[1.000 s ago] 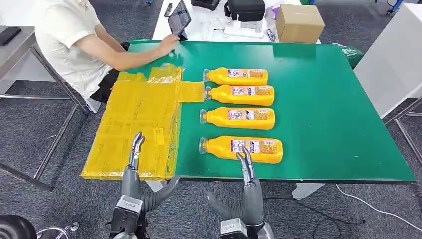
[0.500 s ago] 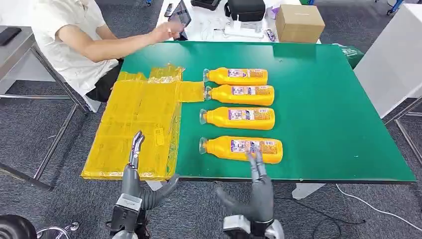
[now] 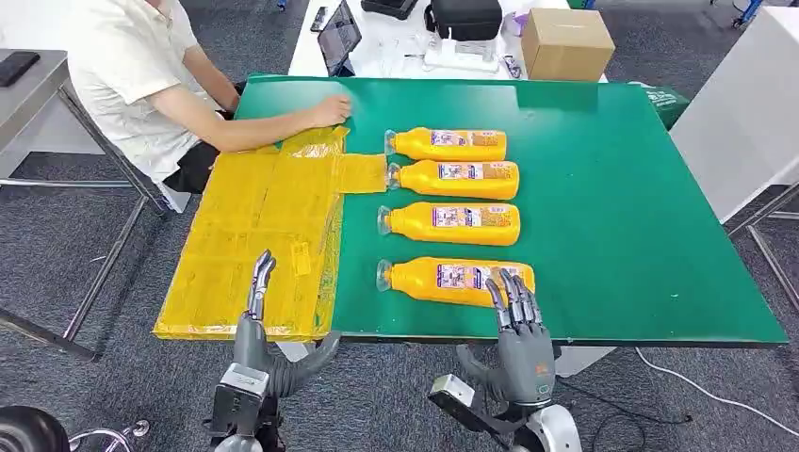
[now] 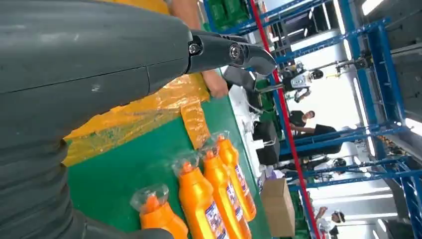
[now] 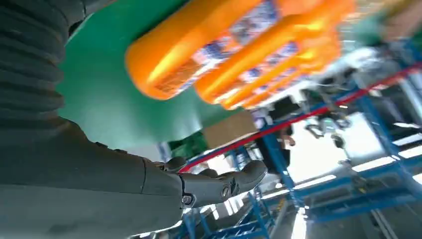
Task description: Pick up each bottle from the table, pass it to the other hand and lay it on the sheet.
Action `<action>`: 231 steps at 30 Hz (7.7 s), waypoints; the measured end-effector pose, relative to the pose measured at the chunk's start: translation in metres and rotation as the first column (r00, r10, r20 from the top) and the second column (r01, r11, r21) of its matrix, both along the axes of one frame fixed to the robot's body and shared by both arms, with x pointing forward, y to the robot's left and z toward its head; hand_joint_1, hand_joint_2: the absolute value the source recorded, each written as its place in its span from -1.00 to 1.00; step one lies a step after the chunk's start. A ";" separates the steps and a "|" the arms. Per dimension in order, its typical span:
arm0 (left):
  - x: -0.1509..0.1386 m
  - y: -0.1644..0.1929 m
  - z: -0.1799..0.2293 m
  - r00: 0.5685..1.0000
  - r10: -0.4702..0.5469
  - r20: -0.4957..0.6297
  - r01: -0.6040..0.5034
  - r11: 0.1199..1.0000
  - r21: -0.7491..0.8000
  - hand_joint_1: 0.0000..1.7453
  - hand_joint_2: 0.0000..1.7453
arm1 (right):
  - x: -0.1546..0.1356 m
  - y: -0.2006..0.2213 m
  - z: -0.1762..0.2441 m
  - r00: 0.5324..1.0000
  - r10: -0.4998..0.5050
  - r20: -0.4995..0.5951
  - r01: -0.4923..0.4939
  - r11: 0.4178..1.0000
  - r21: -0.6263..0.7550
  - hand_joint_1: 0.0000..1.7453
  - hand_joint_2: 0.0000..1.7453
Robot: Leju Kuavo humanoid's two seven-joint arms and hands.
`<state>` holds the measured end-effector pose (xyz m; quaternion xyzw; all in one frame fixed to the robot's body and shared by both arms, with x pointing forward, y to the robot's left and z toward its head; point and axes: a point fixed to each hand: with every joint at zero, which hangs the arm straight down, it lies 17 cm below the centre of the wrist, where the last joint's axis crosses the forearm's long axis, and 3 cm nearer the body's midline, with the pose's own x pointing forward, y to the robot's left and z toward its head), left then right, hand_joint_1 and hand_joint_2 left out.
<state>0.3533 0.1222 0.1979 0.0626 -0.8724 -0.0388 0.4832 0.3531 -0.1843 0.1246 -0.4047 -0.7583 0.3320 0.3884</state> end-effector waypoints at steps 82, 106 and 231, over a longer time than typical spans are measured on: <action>0.026 -0.027 -0.003 0.998 -0.046 -0.049 0.047 0.999 0.018 -1.00 1.00 | 0.131 -0.046 -0.100 0.845 -0.297 -0.445 0.015 0.845 -0.534 1.00 1.00; 0.042 -0.007 -0.054 0.928 -0.234 -0.288 0.049 0.846 -0.531 -1.00 1.00 | 0.103 -0.003 -0.036 0.907 0.220 -0.358 -0.150 0.965 0.214 1.00 1.00; 0.088 0.073 -0.019 0.974 0.146 -0.171 -0.158 0.986 -0.058 1.00 1.00 | -0.045 0.110 0.187 0.829 0.223 0.513 -0.364 0.911 0.192 -1.00 -1.00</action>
